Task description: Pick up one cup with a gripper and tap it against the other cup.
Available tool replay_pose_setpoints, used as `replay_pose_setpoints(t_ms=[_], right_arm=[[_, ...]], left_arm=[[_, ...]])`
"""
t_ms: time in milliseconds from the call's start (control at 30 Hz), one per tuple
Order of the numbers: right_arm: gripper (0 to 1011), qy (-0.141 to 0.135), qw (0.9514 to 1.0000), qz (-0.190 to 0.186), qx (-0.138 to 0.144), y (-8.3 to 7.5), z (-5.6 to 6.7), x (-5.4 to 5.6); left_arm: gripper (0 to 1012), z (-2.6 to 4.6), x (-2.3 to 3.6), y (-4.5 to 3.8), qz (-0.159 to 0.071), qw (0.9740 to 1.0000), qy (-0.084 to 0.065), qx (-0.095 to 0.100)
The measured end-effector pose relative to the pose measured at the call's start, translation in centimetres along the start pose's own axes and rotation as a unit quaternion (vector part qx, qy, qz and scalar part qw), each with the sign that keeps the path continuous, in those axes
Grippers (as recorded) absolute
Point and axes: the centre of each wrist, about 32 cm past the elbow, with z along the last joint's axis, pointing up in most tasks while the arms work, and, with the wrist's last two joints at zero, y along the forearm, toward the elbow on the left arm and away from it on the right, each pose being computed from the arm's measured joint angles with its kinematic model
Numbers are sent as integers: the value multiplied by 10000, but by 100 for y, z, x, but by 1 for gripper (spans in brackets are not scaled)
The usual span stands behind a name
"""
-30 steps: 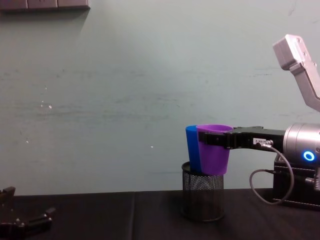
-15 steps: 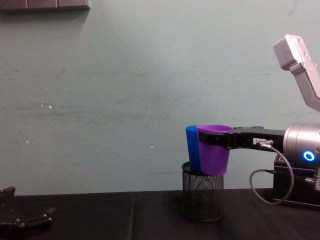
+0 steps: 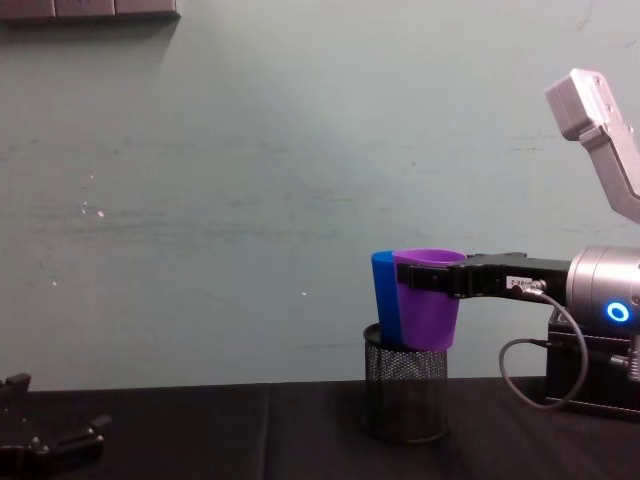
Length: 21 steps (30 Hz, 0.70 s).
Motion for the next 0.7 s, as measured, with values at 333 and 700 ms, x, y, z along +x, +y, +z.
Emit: replay_pose_setpoints(t_ms=[333,700], right_arm=[[715,0,10000,0,0,0,0,0],[713,-2,9996,247,109,-63,62,-18]], left_arm=[[1000,0,0,0,0,10000,0,0],[1000,0,0,0,0,10000,0,0]])
